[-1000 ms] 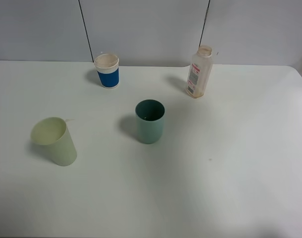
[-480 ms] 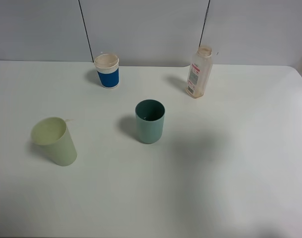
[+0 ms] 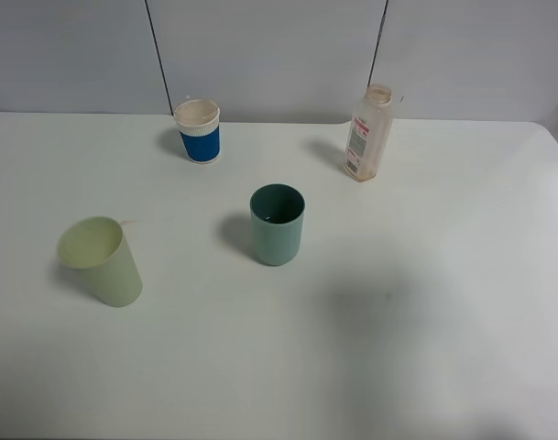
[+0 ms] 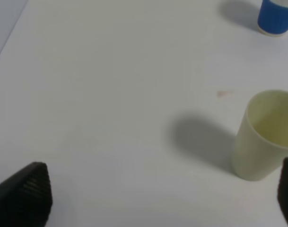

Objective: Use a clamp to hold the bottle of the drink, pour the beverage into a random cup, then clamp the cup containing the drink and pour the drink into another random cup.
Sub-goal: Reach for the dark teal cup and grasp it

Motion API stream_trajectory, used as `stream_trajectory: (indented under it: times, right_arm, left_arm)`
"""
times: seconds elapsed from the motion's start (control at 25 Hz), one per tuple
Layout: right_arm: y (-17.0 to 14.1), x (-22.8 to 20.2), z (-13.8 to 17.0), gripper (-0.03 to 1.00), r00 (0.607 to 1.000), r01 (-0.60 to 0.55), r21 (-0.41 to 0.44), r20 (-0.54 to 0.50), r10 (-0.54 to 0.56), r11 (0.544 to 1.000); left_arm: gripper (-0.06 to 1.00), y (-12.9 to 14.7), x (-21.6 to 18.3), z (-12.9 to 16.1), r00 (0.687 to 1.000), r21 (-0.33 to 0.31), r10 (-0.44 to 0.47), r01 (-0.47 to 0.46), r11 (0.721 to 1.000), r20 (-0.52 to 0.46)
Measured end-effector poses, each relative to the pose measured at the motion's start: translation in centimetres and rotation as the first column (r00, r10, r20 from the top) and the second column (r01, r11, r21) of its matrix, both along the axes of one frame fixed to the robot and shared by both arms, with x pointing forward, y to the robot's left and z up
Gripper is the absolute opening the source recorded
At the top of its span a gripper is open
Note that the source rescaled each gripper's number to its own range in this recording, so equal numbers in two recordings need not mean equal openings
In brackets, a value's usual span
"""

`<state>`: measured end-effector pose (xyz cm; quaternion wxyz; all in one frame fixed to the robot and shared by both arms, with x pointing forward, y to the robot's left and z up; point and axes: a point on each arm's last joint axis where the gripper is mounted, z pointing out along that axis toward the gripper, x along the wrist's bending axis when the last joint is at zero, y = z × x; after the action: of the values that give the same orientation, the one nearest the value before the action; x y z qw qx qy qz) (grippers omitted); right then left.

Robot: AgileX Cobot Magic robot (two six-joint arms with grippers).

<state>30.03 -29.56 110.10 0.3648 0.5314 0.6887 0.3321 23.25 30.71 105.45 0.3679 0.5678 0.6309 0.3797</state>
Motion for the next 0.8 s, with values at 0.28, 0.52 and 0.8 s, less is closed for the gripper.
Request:
stream_trajectory:
  times: [0.28,0.52,0.8]
  right_arm:
    - [-0.3,-1.8,-0.4,1.00,1.000,0.006,0.014,-0.031,-0.005,1.000]
    - [-0.5,-4.0,-0.9,1.00,0.999,-0.005,0.057,-0.051,0.008,0.998]
    - [-0.8,-6.3,-1.5,1.00,0.999,-0.010,0.077,-0.039,0.013,0.997]
  left_arm:
    - [0.88,0.0,0.0,0.0,1.000,0.000,0.000,0.000,1.000,0.000]
    - [0.88,0.0,0.0,0.0,1.000,0.000,0.000,0.000,1.000,0.000]
    - [0.88,0.0,0.0,0.0,1.000,0.000,0.000,0.000,1.000,0.000]
